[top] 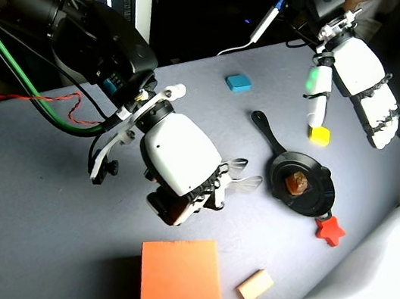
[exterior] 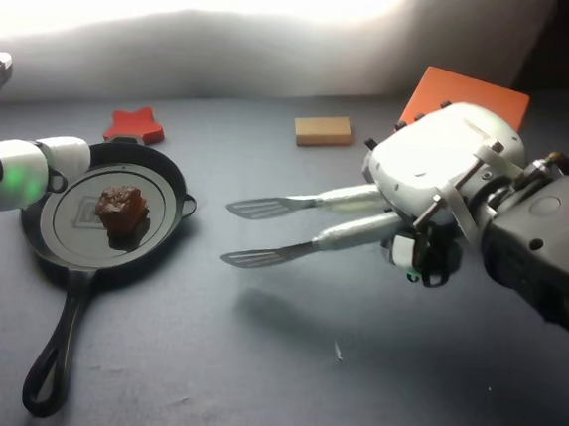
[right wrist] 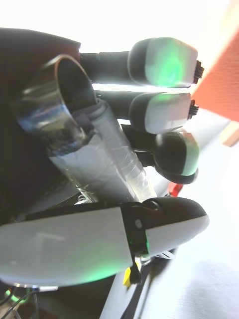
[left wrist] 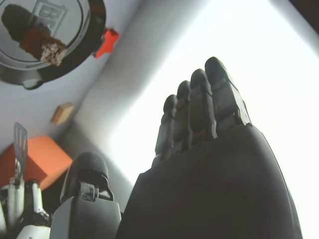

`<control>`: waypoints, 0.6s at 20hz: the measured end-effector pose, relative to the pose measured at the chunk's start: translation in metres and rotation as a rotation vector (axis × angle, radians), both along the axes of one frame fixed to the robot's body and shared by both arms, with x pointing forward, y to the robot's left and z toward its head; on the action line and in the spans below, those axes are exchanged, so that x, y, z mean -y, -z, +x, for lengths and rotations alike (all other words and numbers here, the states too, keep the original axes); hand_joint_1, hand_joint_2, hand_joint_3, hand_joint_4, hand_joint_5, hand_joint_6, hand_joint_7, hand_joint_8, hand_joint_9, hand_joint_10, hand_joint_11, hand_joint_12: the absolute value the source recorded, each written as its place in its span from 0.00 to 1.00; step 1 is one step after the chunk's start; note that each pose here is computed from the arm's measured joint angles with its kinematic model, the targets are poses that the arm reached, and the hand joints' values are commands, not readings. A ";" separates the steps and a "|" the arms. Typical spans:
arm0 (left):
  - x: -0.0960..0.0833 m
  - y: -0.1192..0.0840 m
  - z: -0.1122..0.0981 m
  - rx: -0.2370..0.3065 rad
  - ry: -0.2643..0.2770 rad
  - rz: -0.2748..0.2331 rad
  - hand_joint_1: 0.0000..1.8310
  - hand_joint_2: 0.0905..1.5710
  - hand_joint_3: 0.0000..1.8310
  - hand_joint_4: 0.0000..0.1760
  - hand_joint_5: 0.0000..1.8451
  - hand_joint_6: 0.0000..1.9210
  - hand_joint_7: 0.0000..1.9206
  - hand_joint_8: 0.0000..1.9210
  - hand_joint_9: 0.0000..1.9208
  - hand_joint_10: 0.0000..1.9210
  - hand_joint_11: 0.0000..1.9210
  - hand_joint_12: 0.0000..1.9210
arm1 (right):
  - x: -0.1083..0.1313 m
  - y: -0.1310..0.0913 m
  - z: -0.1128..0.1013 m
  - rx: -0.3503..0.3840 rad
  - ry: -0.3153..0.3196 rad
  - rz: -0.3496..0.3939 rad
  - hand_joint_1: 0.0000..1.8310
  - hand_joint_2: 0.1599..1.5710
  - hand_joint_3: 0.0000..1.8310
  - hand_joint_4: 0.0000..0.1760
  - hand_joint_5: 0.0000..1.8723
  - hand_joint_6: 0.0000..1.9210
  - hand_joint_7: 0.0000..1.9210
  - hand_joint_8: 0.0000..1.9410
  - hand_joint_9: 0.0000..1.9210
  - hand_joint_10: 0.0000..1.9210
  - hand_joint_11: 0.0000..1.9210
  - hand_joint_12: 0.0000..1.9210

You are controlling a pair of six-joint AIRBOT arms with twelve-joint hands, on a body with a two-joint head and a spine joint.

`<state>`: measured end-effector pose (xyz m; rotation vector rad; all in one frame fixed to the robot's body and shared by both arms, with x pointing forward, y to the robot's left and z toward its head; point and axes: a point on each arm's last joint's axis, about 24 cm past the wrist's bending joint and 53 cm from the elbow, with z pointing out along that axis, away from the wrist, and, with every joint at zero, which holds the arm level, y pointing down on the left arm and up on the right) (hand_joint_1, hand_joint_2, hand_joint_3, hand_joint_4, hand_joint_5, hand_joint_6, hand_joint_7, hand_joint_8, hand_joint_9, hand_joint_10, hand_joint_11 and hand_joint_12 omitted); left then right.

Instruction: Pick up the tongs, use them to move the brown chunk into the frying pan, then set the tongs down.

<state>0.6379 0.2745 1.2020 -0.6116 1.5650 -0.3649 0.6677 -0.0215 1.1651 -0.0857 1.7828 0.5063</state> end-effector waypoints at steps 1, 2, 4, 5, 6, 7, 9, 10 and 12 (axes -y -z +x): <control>0.003 -0.001 -0.001 0.000 0.003 -0.002 0.00 0.75 0.00 0.00 0.04 0.00 0.05 0.00 0.04 0.00 0.00 0.15 | 0.002 0.007 -0.002 -0.006 0.003 -0.013 0.50 0.81 0.00 0.03 0.36 0.78 0.61 0.66 0.62 0.91 0.59 1.00; 0.006 -0.001 -0.002 -0.001 0.011 -0.002 0.00 0.75 0.00 0.00 0.04 0.00 0.04 0.00 0.04 0.00 0.00 0.14 | 0.003 0.013 -0.004 -0.014 0.003 -0.022 0.51 0.80 0.00 0.06 0.37 0.76 0.58 0.56 0.58 0.81 0.49 1.00; 0.017 0.000 -0.005 -0.010 0.044 -0.002 0.00 0.76 0.00 0.00 0.04 0.00 0.05 0.00 0.04 0.00 0.00 0.14 | 0.005 0.028 -0.010 -0.035 -0.004 -0.041 0.50 0.80 0.00 0.21 0.36 0.76 0.55 0.41 0.50 0.68 0.38 0.96; 0.020 0.001 -0.006 -0.015 0.052 -0.002 0.00 0.76 0.00 0.00 0.04 0.00 0.05 0.00 0.04 0.00 0.00 0.15 | 0.005 0.030 -0.011 -0.037 -0.004 -0.045 0.40 0.80 0.00 0.00 0.38 0.56 0.53 0.41 0.47 0.67 0.35 0.96; 0.027 0.003 -0.009 -0.023 0.068 -0.007 0.00 0.76 0.00 0.00 0.04 0.00 0.05 0.00 0.04 0.00 0.00 0.15 | 0.007 0.032 -0.013 -0.035 0.000 -0.051 0.36 0.80 0.00 0.00 0.39 0.47 0.51 0.41 0.45 0.67 0.32 0.96; 0.034 0.005 -0.013 -0.032 0.086 -0.011 0.00 0.75 0.00 0.00 0.04 0.00 0.04 0.00 0.04 0.00 0.00 0.14 | 0.008 0.036 -0.014 -0.033 -0.001 -0.064 0.34 0.80 0.00 0.00 0.39 0.44 0.49 0.40 0.42 0.65 0.30 0.95; 0.045 0.008 -0.018 -0.043 0.113 -0.013 0.00 0.75 0.00 0.00 0.04 0.00 0.05 0.00 0.05 0.00 0.00 0.17 | 0.007 0.046 -0.022 -0.038 -0.018 -0.088 0.31 0.78 0.00 0.00 0.36 0.39 0.46 0.33 0.39 0.54 0.26 0.86; 0.048 0.009 -0.020 -0.047 0.122 -0.012 0.00 0.75 0.00 0.00 0.03 0.00 0.04 0.00 0.04 0.00 0.00 0.15 | 0.006 0.052 -0.026 -0.037 -0.030 -0.104 0.29 0.78 0.00 0.00 0.32 0.36 0.43 0.27 0.36 0.47 0.21 0.81; 0.057 0.011 -0.022 -0.053 0.138 -0.019 0.00 0.75 0.00 0.00 0.04 0.00 0.04 0.00 0.04 0.00 0.00 0.14 | 0.004 0.056 -0.033 -0.038 -0.048 -0.116 0.25 0.77 0.00 0.00 0.25 0.30 0.37 0.18 0.30 0.39 0.13 0.78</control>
